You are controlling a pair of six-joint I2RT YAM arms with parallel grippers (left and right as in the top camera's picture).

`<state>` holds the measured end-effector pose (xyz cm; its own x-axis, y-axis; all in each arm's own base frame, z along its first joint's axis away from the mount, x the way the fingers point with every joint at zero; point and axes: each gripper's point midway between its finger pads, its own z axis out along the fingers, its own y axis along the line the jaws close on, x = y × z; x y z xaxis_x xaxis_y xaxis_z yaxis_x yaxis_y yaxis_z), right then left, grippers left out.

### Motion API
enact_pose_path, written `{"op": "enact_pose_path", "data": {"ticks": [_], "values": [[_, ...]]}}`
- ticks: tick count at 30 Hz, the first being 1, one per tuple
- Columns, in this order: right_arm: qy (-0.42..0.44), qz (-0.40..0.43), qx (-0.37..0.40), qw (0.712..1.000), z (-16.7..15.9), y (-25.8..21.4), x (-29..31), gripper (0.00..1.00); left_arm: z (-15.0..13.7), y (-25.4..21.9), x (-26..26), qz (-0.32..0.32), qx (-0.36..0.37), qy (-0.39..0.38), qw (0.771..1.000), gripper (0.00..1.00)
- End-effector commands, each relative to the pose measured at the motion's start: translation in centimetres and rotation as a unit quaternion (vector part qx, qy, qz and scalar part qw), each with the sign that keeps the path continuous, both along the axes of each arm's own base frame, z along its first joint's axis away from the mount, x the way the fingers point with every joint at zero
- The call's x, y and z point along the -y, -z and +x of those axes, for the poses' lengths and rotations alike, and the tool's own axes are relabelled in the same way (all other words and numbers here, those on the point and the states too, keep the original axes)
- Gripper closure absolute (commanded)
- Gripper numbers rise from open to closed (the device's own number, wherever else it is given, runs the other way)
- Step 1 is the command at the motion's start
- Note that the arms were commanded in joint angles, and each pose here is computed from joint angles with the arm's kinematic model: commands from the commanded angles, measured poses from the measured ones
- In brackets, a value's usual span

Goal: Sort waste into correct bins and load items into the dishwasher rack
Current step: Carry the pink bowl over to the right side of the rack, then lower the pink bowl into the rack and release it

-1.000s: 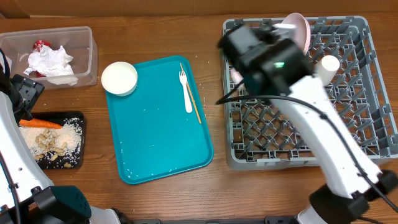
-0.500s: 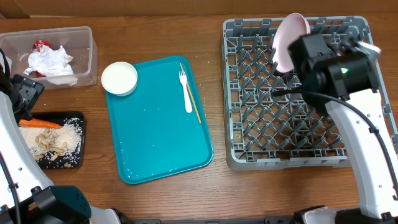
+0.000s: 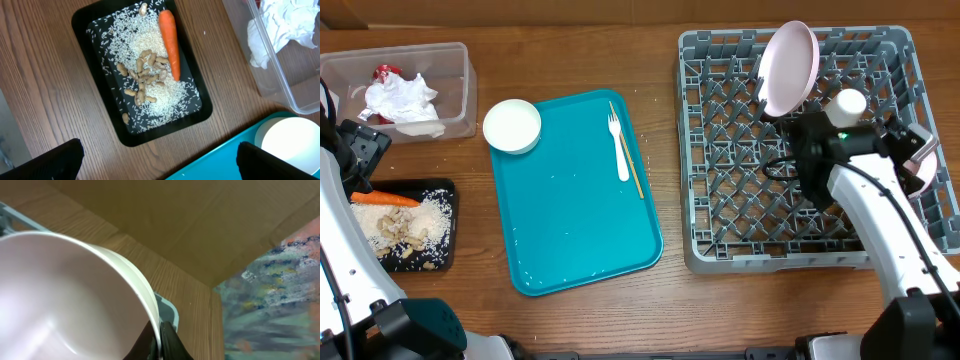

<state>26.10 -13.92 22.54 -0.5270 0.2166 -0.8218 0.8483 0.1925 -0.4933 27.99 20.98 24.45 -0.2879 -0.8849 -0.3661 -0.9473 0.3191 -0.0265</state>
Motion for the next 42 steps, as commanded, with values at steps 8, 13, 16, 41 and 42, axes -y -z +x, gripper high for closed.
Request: {"op": "enact_pose_path", "data": {"ticks": [8, 13, 16, 41, 42], "values": [[-0.018, -0.044, -0.112, 0.993, 2.3, 3.2, 1.1, 0.96, -0.2, 0.2, -0.3, 0.005, -0.008, -0.009, 1.0, 0.0], [-0.025, -0.028, -0.142, 0.989, 2.8, 5.4, 0.5, 0.96, -0.2, 0.3, -0.3, 0.004, -0.008, -0.009, 1.0, 0.0], [-0.034, -0.026, -0.146, 0.988, 3.0, 5.7, -0.1, 0.92, -0.2, 0.3, -0.3, 0.004, -0.008, -0.009, 1.0, 0.0], [-0.115, 0.055, -0.161, 0.979, 4.0, 7.9, -6.6, 0.67, -0.2, 0.3, -0.3, 0.004, -0.008, -0.009, 1.0, 0.0], [-0.12, 0.063, -0.156, 0.978, 4.2, 7.7, -7.0, 0.67, -0.2, 0.3, -0.3, 0.004, -0.008, -0.009, 1.0, 0.0]]}}
